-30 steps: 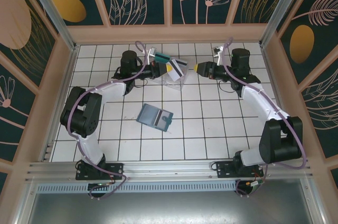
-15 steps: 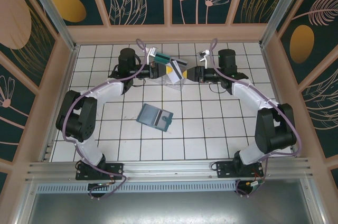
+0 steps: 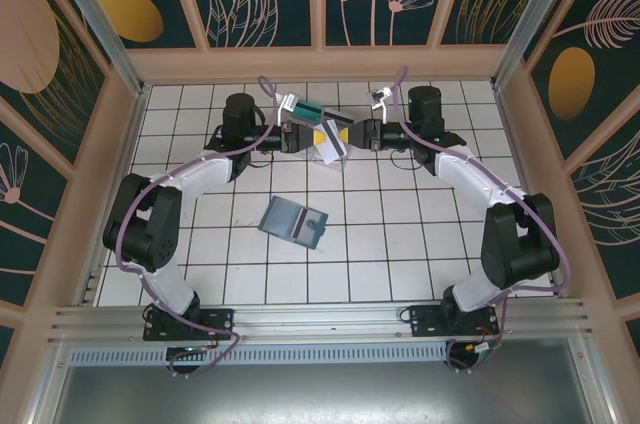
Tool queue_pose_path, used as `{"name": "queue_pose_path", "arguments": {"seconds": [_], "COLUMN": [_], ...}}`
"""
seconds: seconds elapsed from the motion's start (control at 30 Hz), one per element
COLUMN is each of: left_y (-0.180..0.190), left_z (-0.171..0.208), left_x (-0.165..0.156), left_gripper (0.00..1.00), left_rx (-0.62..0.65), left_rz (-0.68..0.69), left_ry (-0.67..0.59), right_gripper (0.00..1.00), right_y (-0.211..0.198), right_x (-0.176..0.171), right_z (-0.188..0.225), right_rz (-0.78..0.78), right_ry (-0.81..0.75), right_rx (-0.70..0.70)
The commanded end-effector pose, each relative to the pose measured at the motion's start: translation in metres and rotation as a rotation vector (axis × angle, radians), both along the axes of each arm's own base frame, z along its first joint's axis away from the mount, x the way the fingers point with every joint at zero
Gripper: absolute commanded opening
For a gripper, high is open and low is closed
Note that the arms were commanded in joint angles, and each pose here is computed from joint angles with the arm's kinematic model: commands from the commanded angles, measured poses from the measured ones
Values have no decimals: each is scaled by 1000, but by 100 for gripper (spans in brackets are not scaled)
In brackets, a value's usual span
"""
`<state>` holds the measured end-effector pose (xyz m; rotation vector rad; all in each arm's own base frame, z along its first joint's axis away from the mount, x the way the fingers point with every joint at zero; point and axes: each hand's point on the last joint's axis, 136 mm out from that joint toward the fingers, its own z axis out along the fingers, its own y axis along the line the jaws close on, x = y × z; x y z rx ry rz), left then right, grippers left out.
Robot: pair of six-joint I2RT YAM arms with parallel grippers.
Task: Put the credit cards into the card holder
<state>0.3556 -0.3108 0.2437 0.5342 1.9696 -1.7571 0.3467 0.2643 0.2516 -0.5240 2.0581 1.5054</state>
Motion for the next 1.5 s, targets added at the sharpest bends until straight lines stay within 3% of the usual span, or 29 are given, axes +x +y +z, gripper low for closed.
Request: {"name": "queue_pose_path", "arguments": {"seconds": [0.0,0.57,0.9,0.97,1.1,1.47], "left_y": [-2,-1,-1,-1,-1,10], "left_z": [18,26,28,23,18,14], "left_x": [-10,-15,-15,-14,-11,-1], "left_gripper": [0,0,0,0,0,13], "left_rx": [-31,-63,-68,-57,-47,-54], "left_rz": [-46,-62,-65,-57,-41,22], "left_ry": [-66,-82,-85,-82,-72,-58], "right_gripper": [32,22,7,0,0,0], "right_y": [7,17,19,18,13,2], "right_x": [6,6,-4,-6,-6,-6], "right_z": [15,6,11,14,19,23], "right_rz": [25,59,114,114,105,82], "right_ry": [-42,-27,-31,-35,-40,-41], "right_rx": [32,24,69,71,78,108]}}
